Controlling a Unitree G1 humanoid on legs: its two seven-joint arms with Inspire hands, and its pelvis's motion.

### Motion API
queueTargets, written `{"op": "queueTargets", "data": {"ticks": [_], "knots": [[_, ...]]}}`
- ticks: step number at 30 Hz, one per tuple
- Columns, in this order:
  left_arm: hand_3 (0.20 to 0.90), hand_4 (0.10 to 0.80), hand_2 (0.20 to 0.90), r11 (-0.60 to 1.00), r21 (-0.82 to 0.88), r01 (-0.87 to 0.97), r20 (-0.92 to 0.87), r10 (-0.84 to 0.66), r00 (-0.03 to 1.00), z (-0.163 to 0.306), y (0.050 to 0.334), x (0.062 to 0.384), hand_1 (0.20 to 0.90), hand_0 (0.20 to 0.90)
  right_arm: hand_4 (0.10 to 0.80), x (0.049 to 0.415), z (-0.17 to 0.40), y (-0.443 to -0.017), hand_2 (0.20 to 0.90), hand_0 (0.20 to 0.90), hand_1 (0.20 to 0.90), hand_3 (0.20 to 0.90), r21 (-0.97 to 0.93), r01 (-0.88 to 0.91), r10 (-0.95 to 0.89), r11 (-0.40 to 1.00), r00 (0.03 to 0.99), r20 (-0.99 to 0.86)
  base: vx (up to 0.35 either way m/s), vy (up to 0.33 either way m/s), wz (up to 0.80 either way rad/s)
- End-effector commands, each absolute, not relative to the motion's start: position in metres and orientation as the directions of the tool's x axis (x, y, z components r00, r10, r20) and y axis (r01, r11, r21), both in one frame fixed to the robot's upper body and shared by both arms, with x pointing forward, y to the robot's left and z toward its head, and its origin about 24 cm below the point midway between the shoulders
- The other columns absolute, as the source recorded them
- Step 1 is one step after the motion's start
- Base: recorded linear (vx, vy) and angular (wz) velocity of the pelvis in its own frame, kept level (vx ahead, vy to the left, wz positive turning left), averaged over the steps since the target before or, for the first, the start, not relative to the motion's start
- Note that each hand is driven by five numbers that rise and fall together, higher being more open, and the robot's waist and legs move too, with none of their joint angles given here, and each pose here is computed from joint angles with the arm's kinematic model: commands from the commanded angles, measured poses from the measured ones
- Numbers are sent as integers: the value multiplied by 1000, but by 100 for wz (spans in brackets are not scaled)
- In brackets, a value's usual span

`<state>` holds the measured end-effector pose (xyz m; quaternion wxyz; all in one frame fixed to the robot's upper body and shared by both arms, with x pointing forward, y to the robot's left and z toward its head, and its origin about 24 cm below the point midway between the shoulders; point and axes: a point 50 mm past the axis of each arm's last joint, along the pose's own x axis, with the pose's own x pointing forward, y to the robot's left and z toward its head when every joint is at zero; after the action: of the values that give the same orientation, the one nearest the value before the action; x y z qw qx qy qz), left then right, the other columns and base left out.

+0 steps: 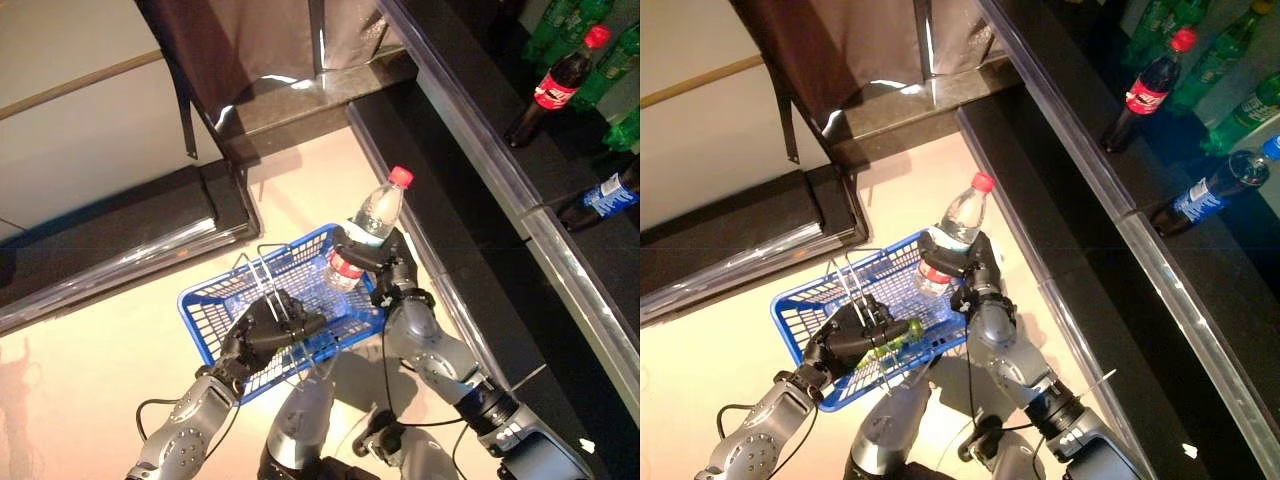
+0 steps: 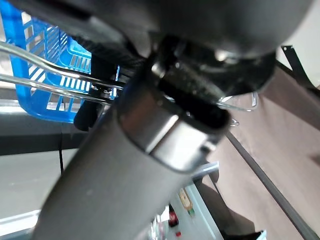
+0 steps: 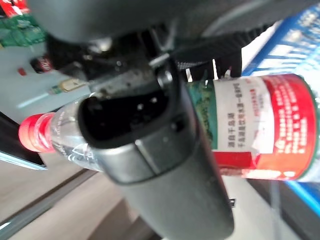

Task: Pick up the drink and place into the basket.

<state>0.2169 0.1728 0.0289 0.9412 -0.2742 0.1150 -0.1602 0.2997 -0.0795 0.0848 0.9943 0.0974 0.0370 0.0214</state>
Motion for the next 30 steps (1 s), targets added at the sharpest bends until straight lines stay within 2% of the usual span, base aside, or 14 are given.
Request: {"op": "queueTargets", "data": {"ticks": [1,7,14,15,19,30], "knots": [[200,100,300,534,-443,720,463,-551,694,135,129,220,300,300,100,302,152,-40,300,300,300,200,283,-215,147,935,959,243,0,0,0],[200,100,300,501,-448,741,529,-520,671,145,138,219,300,300,100,310,125,-43,300,300,300,200,261,-122,90,958,987,132,20,-16,4],[200,100,300,391,-385,836,641,-538,547,167,137,211,300,300,100,311,105,-34,300,300,300,200,263,-86,74,961,996,56,5,-12,7],[200,100,300,389,-334,859,671,-542,506,174,135,210,300,300,100,311,101,-29,300,300,300,200,265,-82,76,961,997,34,16,-14,16],[200,100,300,336,-307,891,690,-566,451,182,129,207,300,300,100,312,89,-24,300,300,300,200,267,-76,85,961,996,-22,19,-7,16],[200,100,300,218,-346,912,666,-627,403,186,103,205,300,300,100,310,90,3,300,300,300,200,195,-161,168,967,986,-18,-2,-9,5]]}}
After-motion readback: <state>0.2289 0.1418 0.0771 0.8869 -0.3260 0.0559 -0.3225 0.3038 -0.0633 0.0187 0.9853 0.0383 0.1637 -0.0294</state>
